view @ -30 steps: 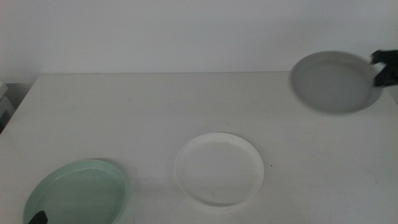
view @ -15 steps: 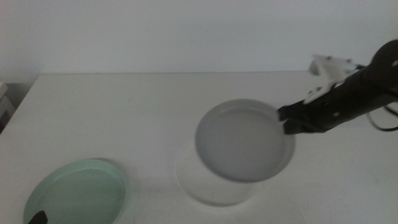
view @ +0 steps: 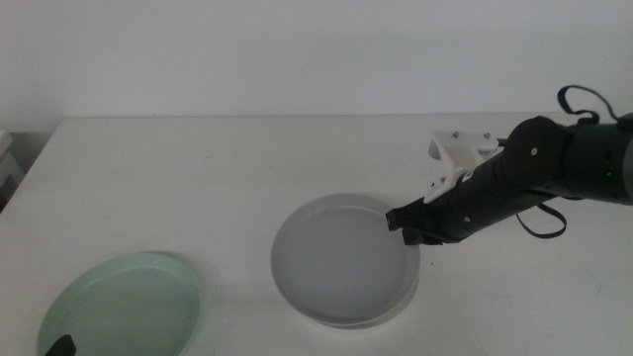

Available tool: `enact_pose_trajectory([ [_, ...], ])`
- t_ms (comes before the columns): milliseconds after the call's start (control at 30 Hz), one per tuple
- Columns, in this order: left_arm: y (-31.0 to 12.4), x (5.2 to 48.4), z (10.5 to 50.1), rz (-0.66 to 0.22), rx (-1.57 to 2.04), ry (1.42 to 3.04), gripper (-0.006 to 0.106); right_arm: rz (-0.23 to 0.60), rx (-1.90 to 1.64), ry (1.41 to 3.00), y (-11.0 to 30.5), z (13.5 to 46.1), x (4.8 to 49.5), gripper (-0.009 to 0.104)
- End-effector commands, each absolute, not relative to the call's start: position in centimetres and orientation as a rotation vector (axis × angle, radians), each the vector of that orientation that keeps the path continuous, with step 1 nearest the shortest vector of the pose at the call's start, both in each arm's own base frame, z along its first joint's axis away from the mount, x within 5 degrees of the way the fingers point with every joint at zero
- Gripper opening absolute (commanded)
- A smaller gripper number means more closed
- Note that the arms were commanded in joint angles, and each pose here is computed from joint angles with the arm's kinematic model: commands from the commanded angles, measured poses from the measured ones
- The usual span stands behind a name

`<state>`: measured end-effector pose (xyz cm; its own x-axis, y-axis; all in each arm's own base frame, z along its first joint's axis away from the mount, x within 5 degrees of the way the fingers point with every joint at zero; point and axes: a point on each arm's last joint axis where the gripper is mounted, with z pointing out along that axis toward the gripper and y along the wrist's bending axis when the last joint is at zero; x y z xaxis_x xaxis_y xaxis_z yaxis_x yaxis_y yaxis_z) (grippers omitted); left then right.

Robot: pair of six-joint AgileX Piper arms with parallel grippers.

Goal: Stack the three bowls on top of each other.

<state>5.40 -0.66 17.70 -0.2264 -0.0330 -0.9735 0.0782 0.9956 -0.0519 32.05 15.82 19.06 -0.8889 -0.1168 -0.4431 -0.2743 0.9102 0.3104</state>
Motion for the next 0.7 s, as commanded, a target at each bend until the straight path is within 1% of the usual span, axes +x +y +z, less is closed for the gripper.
enact_pose_trajectory([
  [0,-0.6,5.4,18.6,-0.107,0.01,1.702,0.102,0.525,-0.268,2.555,16.0,20.9,32.6,-0.001],
  [100,-0.6,5.4,18.6,-0.107,0.01,1.702,0.102,0.507,-0.268,2.544,15.9,20.6,32.9,0.0],
  [233,-0.6,5.4,18.6,-0.107,0.01,1.702,0.102,0.503,-0.245,2.531,15.9,20.4,33.1,0.008],
  [333,-0.6,5.4,18.6,-0.107,0.01,1.702,0.102,0.504,-0.249,2.537,15.9,20.4,33.0,0.017],
  [467,-0.6,5.4,18.6,-0.107,0.01,1.702,0.102,0.508,-0.252,2.537,15.9,20.7,32.9,0.035],
  [567,-0.6,5.4,18.6,-0.107,0.01,1.702,0.102,0.52,-0.267,2.511,15.9,22.1,32.6,0.044],
  [600,-0.6,5.4,18.6,-0.107,0.01,1.702,0.102,0.524,-0.293,2.474,15.7,23.9,32.4,0.048],
  [667,-0.6,5.4,18.6,-0.107,0.01,1.702,0.102,0.524,-0.329,2.428,15.5,26.1,31.8,0.049],
])
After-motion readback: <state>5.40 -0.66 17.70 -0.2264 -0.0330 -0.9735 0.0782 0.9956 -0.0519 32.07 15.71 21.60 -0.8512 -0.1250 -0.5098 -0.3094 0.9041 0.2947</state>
